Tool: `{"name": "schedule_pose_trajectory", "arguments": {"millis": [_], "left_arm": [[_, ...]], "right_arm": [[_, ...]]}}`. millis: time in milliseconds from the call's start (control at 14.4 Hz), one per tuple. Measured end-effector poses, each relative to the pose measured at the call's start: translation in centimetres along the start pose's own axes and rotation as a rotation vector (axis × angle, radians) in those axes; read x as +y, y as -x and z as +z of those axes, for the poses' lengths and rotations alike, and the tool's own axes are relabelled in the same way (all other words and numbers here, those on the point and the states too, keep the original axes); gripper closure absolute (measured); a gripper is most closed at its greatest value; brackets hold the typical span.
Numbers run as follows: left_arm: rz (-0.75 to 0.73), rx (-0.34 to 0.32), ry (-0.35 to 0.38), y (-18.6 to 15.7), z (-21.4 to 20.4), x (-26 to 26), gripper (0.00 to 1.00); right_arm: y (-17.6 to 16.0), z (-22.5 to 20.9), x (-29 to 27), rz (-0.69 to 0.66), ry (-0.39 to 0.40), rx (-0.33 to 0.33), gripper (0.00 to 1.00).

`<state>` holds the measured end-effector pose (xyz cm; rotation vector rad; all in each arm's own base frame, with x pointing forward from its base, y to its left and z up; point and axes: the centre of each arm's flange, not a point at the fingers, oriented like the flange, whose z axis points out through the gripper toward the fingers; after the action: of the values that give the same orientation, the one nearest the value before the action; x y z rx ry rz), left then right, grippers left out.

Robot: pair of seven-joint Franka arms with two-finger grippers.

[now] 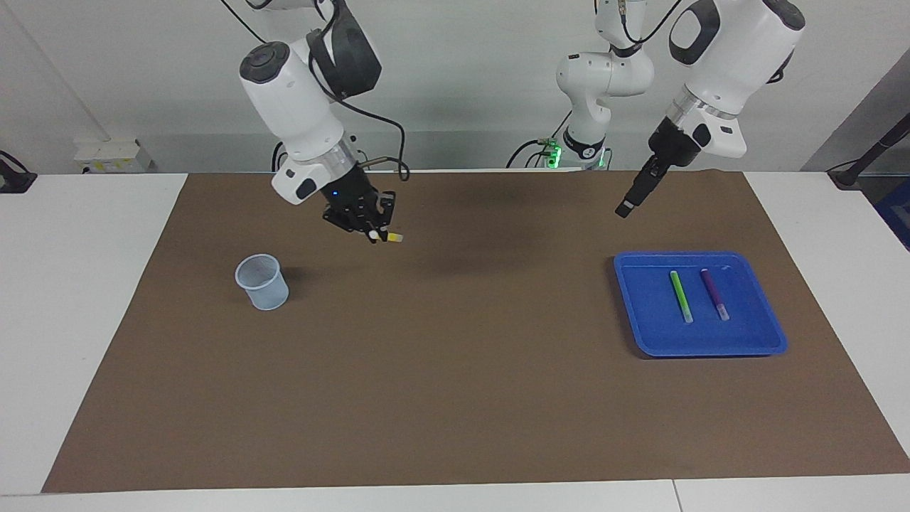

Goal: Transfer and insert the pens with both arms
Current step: 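Carry the yellow pen to the cup with the right gripper while the left gripper withdraws, then drop the yellow pen into the cup while the left gripper reaches the green pen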

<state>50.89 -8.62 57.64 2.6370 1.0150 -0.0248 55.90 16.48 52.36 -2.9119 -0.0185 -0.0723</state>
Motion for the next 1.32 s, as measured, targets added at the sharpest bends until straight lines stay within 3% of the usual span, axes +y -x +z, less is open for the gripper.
{"name": "schedule_pose_trajectory", "arguments": {"millis": [139, 416, 624, 901, 1317], "left_arm": [[0.138, 0.014, -0.025, -1.5, -0.2, -1.8, 0.2], [0.348, 0.036, -0.121, -2.7, 1.2, -3.8, 0.16], [0.401, 0.044, -0.139, -4.1, 2.1, -5.6, 0.16], [0.492, 0.08, -0.167, -7.5, 3.4, -8.9, 0.2], [0.592, 0.103, -0.214, -12.0, 9.7, -10.4, 0.2]], "right_arm": [[-0.3, -0.7, 4.2, -0.115, 0.102, -0.029, 0.82], [-0.6, -1.9, 10.8, -0.281, 0.216, -0.08, 0.82], [-0.8, -2.4, 13.6, -0.347, 0.253, -0.093, 0.82], [-1.0, -1.7, 14.2, -0.413, 0.301, -0.071, 0.82], [-0.9, -0.3, 15.1, -0.437, 0.319, 0.011, 0.82]]}}
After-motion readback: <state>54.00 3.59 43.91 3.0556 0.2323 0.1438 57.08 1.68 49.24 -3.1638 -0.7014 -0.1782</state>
